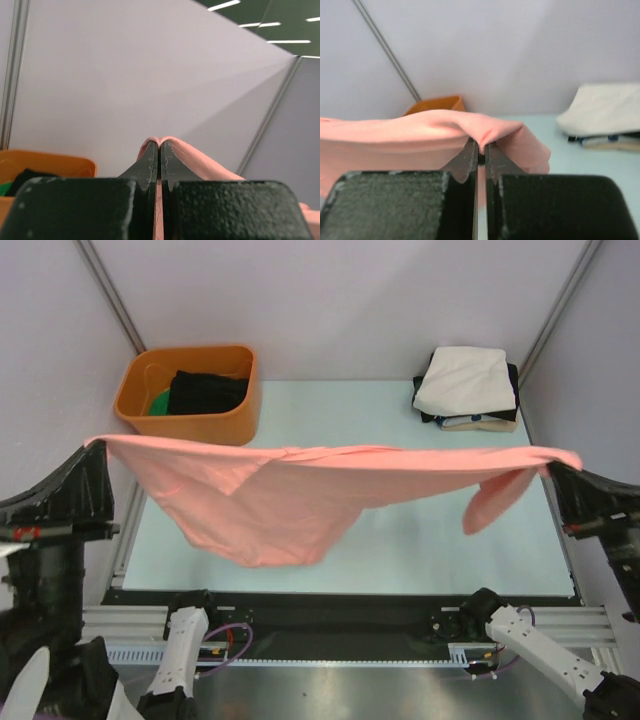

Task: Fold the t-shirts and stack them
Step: Flatten the tshirt out

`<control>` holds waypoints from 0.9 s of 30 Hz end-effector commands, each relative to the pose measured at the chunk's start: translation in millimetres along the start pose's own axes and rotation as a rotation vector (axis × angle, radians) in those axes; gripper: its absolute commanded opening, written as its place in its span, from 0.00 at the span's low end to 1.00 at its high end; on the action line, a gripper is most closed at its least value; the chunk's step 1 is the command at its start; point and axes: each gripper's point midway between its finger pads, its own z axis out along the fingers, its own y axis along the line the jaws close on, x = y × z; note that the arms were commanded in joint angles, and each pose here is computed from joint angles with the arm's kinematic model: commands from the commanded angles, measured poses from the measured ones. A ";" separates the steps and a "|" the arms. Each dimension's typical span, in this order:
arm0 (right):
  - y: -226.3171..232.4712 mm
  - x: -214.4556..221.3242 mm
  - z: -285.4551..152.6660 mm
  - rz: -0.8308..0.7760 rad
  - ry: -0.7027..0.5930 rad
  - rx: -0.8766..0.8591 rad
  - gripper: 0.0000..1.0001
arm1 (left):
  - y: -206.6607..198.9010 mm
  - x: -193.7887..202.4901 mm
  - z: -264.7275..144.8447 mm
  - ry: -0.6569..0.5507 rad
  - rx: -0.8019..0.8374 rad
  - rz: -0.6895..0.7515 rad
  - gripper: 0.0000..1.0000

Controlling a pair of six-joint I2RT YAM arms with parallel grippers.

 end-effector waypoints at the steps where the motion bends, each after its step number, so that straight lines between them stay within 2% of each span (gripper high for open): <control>1: 3.4 -49.0 -26.1 -0.111 -0.191 -0.061 0.00 | -14.4 -29.8 -0.4 -0.076 0.040 0.043 0.00; 6: 10.6 -65.7 -11.5 -0.185 -0.258 -0.066 0.00 | -33.8 -53.4 26.3 -0.097 0.122 0.045 0.00; 11: 18.0 -53.0 49.7 -0.296 -0.262 -0.027 0.00 | -31.8 -46.0 71.5 -0.092 0.198 0.046 0.00; 12: 21.8 -64.7 55.9 -0.289 -0.319 -0.021 0.00 | -27.4 -44.1 83.4 -0.096 0.198 0.049 0.00; 14: 18.5 -49.4 78.1 -0.362 -0.299 0.045 0.00 | -6.6 -17.8 122.1 -0.024 0.180 0.025 0.00; 15: 25.3 -54.7 90.8 -0.354 -0.357 0.070 0.00 | 5.3 -2.4 139.5 0.000 0.172 0.009 0.00; 18: 8.1 2.2 133.1 -0.506 -0.270 0.230 0.00 | 64.4 87.9 197.1 0.194 0.091 -0.087 0.00; 19: 3.5 20.7 146.4 -0.507 -0.214 0.222 0.10 | 84.1 120.6 210.5 0.277 0.051 -0.122 0.01; 20: -36.9 33.2 161.8 -0.370 -0.174 0.332 0.32 | 117.9 185.8 232.7 0.438 -0.018 -0.168 0.11; 21: -50.6 87.4 180.0 -0.363 0.027 0.287 0.69 | 127.8 224.5 228.2 0.623 -0.049 -0.151 0.31; 22: -75.1 107.6 184.9 -0.304 0.101 0.330 0.99 | 136.6 257.5 226.9 0.749 -0.083 -0.142 0.67; 23: -102.3 120.2 182.4 -0.180 0.142 0.411 1.00 | 137.7 316.3 214.3 0.969 -0.133 -0.147 0.76; 24: -114.0 145.2 174.1 -0.156 0.212 0.439 1.00 | 150.5 334.6 207.4 1.026 -0.171 -0.043 0.85; 25: -118.1 154.3 168.5 -0.143 0.223 0.451 1.00 | 148.5 350.0 199.6 1.065 -0.182 -0.004 0.90; 26: -119.9 158.9 163.4 -0.118 0.221 0.462 1.00 | 140.0 362.5 183.2 1.072 -0.155 0.007 0.98; 27: -124.3 170.9 155.3 -0.109 0.239 0.473 1.00 | 133.9 365.1 176.1 1.060 -0.120 -0.014 1.00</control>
